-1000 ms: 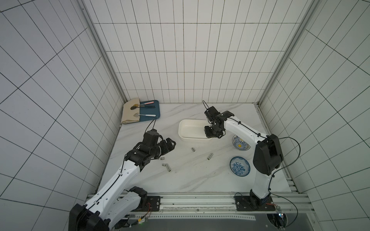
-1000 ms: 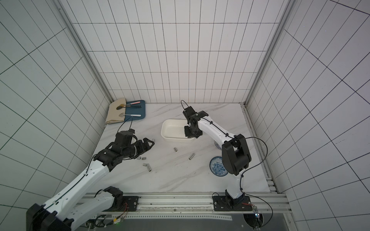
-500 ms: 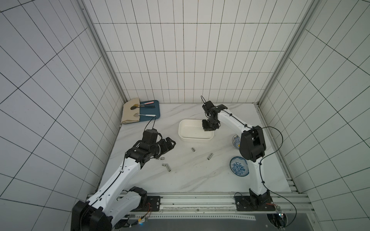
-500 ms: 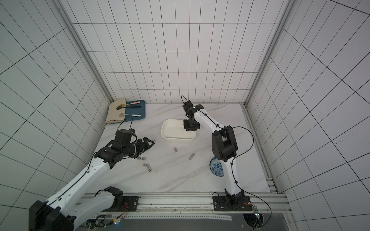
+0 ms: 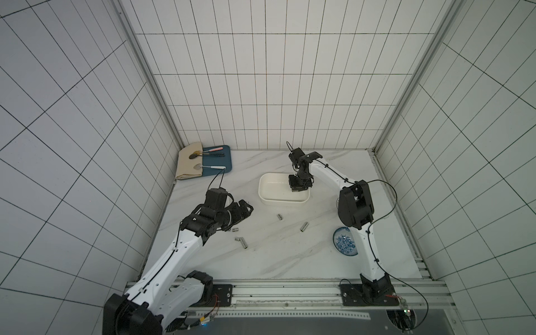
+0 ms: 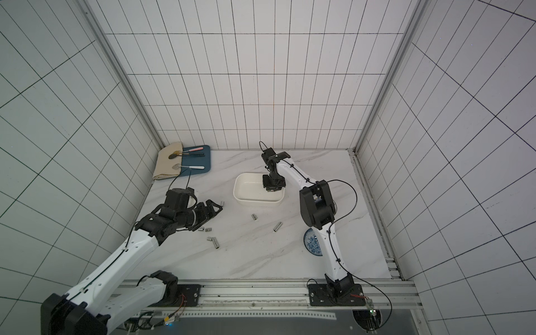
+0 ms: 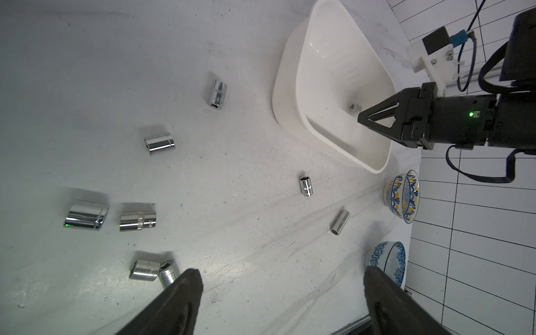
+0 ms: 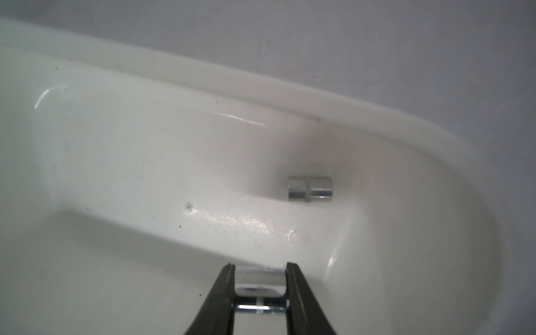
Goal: Put the socket on the desktop into the storage box
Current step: Pick up the socket head from the center of the board, then place the socket head in the storage box, then pick up the socket head from the center of the board.
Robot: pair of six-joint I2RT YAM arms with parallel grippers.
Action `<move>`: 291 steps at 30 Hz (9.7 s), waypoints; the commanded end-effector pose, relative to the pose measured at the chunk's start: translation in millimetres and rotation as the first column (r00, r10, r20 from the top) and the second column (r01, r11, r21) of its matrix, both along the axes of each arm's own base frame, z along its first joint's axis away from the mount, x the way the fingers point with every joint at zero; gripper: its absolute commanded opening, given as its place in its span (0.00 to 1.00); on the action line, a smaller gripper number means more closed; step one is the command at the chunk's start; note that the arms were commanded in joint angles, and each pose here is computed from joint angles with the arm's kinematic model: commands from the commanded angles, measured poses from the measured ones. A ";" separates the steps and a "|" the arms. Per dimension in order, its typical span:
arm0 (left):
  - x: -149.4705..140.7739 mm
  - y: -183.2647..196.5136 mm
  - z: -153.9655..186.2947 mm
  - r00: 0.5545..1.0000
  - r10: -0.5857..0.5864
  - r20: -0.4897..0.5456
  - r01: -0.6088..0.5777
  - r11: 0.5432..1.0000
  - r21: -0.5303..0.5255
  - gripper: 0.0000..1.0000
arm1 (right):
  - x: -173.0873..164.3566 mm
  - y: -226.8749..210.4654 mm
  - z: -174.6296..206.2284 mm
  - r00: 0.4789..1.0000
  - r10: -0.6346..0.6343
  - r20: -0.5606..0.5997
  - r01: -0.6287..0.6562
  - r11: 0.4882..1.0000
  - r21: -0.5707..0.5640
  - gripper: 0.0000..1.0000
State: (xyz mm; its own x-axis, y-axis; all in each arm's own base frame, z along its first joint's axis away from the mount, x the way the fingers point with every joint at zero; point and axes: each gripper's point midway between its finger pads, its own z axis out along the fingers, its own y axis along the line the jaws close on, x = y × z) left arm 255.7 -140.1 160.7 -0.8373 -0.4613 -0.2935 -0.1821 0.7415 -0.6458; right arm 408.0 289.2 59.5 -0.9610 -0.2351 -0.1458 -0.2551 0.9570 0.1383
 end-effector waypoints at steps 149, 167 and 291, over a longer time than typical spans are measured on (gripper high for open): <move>-52.1 -60.9 -25.3 0.987 -0.163 -0.015 0.163 0.985 0.051 0.90 | -177.9 -51.6 -46.8 0.995 0.036 -0.089 -0.045 0.994 -0.096 0.13; -34.2 -30.9 0.0 0.995 -0.083 0.061 0.081 0.996 0.032 0.91 | -162.1 -37.9 25.5 0.996 0.088 0.018 -0.088 0.996 -0.022 0.13; -34.8 -23.5 -8.3 0.995 -0.095 -0.002 0.095 0.995 -0.011 0.90 | -152.1 50.6 40.2 0.968 0.236 0.084 -0.244 0.966 0.089 0.44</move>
State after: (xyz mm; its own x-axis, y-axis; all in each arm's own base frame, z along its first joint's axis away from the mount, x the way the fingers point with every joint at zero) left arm 220.6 -164.0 151.3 -0.8859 -0.3752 -0.2726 -0.1203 0.7536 -0.6462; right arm 255.0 330.5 104.4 -0.8633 -0.4350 -0.2561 -0.4875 0.8500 0.1995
